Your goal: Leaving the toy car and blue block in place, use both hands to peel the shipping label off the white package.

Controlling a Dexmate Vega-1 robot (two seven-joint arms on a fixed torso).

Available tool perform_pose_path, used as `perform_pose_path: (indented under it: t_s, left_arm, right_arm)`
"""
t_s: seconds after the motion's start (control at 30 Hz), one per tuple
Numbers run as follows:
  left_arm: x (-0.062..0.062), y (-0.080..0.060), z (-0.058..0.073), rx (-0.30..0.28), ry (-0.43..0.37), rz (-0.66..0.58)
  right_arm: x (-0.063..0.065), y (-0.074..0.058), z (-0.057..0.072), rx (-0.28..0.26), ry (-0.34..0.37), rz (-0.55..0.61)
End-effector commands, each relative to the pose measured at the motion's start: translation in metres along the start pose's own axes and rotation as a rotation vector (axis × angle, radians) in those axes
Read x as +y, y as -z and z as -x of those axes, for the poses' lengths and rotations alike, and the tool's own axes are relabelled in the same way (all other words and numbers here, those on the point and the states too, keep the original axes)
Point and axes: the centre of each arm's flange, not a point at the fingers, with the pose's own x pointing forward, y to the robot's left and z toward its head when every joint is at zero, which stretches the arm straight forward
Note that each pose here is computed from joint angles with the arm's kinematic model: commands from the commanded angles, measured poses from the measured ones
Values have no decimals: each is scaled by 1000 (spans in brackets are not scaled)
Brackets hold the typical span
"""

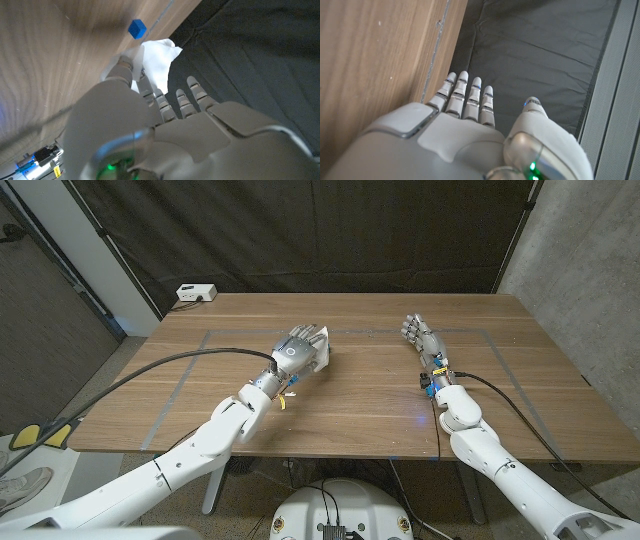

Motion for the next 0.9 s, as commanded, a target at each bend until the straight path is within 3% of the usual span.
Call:
perform_pose_path:
  t_s: [0.03, 0.13, 0.3, 0.6, 0.73, 0.9]
  left_arm:
    - [16, 0, -14, -37, -177, -91]
    - [17, -1, -19, -64, -184, -112]
    - [14, -3, -22, -97, -261, -116]
    - [17, -10, -25, -146, -436, -128]
    - [21, -11, -29, -182, -453, -166]
    - [20, -12, -36, -218, -413, -197]
  right_arm:
    - [8, -27, 13, 15, 73, 156]
    - [11, -32, 16, 6, 84, 178]
    - [12, -38, 17, -8, 58, 157]
    - [12, -29, 9, -5, -30, 88]
    - [14, -33, 8, 2, -53, 120]
    - [16, -42, 12, -8, -55, 160]
